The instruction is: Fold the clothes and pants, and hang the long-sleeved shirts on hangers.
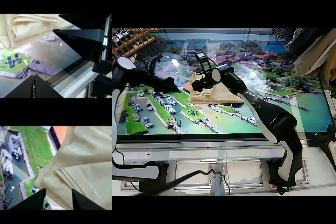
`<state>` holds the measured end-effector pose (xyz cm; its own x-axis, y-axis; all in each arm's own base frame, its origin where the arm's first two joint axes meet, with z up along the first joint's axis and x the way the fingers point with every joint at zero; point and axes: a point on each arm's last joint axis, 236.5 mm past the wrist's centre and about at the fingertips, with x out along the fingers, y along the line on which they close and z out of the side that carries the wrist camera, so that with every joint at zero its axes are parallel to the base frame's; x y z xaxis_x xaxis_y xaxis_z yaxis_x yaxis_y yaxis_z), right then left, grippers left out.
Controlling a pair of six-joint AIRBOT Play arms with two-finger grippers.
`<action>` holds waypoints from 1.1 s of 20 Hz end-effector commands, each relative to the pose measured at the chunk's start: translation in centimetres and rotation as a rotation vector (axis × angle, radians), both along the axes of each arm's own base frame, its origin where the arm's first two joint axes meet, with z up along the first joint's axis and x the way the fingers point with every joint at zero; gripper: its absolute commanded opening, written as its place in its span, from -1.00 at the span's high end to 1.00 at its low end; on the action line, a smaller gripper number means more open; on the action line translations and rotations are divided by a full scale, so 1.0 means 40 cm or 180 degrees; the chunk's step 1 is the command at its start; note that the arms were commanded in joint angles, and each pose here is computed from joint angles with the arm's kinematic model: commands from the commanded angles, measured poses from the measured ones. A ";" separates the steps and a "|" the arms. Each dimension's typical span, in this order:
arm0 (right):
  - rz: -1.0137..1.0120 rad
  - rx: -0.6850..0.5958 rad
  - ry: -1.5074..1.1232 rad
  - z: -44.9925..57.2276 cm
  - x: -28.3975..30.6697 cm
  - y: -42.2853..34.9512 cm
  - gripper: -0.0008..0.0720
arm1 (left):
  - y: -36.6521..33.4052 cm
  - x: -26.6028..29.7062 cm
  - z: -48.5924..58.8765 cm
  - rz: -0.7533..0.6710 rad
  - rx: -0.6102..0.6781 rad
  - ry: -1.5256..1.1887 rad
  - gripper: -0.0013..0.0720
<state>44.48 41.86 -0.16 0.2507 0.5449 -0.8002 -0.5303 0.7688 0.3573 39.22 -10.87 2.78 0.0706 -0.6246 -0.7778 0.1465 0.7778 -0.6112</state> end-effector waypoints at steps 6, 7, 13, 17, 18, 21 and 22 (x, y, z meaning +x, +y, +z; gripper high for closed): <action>-0.0922 -0.0650 0.0511 0.132 0.043 -0.597 -0.17 | 0.020 -0.004 0.011 0.0028 0.0041 -0.0024 0.94; -0.1073 -0.0525 0.0711 0.103 0.022 -0.661 -0.19 | 0.019 -0.004 0.011 0.0026 0.0039 -0.0023 0.94; -0.1311 0.1133 0.1421 -0.065 0.035 -0.719 -0.81 | 0.011 -0.003 0.017 0.0029 -0.0010 -0.0027 0.94; -0.1043 0.1544 0.1618 -0.145 0.087 -0.698 -0.83 | 0.011 -0.003 0.017 0.0029 -0.0010 -0.0027 0.94; -0.0918 0.1565 0.1634 -0.156 0.099 -0.683 -0.84 | 0.011 -0.003 0.017 0.0027 -0.0008 -0.0026 0.94; -0.0568 0.1561 0.1722 -0.171 0.117 -0.628 -0.83 | 0.011 -0.008 0.017 0.0013 -0.0013 -0.0007 0.94; -0.0522 0.1508 0.1816 -0.184 0.113 -0.613 -0.83 | 0.010 -0.011 0.017 0.0001 -0.0016 0.0008 0.94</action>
